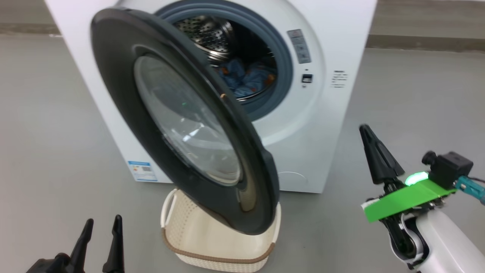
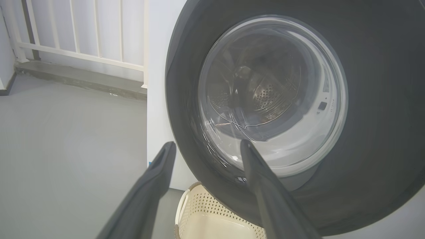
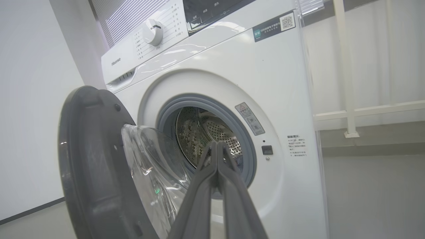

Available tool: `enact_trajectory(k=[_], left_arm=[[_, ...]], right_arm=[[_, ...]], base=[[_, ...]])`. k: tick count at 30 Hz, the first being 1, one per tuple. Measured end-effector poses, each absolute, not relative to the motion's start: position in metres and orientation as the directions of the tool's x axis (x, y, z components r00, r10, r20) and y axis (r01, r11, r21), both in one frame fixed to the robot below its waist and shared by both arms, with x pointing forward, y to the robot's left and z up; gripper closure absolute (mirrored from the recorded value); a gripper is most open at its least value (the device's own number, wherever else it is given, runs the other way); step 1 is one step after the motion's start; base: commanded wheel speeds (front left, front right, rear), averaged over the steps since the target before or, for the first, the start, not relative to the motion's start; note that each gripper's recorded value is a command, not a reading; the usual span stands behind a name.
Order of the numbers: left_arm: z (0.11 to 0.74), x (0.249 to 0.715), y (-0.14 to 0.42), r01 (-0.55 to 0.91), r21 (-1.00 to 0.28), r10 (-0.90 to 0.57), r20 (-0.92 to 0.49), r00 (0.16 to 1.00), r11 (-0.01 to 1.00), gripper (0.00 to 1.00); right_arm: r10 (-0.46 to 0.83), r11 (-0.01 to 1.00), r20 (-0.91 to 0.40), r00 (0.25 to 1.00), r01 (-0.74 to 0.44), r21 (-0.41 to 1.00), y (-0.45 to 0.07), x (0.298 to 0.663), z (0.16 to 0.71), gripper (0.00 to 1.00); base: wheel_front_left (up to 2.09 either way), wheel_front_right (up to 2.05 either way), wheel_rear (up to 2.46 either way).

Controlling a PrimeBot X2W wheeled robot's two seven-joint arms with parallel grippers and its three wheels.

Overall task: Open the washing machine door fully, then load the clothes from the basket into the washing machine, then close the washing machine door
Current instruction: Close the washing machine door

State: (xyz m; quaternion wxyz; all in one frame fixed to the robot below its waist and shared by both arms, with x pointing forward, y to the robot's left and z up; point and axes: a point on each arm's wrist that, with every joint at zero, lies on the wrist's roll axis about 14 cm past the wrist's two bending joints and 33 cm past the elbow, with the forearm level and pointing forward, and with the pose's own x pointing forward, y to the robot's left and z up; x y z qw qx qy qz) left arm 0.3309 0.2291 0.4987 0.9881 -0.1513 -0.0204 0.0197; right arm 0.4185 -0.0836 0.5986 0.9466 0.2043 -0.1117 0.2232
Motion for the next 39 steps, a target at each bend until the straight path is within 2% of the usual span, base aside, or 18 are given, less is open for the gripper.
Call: enact_trajectory(k=[10, 19, 25, 31, 39], left_arm=[[0.5, 0.307, 0.255, -0.115, -0.303, 0.132, 0.037, 0.991, 0.946, 0.0], [0.502, 0.285, 0.277, -0.189, -0.311, 0.213, 0.042, 0.976, 0.931, 0.0], [0.503, 0.28, 0.281, -0.204, -0.315, 0.23, 0.047, 0.972, 0.927, 0.0], [0.501, 0.282, 0.28, -0.203, -0.312, 0.227, 0.039, 0.973, 0.928, 0.0], [0.498, 0.283, 0.277, -0.198, -0.316, 0.218, 0.028, 0.976, 0.928, 0.0]], right_arm=[[0.497, 0.685, 0.475, 0.726, -0.664, 0.3, -0.016, 0.411, 0.664, 1.0], [0.629, 0.506, 0.556, 0.543, -0.829, 0.238, 0.052, 0.367, 0.696, 1.0], [0.721, 0.455, 0.483, 0.496, -0.866, 0.209, 0.076, 0.349, 0.671, 1.0], [0.814, 0.431, 0.334, 0.476, -0.879, 0.202, 0.09, 0.336, 0.619, 1.0], [0.843, 0.471, 0.172, 0.51, -0.854, 0.221, 0.089, 0.342, 0.564, 1.0]], base=[[0.0, 0.0, 0.0], [0.0, 0.0, 0.0], [0.0, 0.0, 0.0], [0.0, 0.0, 0.0], [0.0, 0.0, 0.0]])
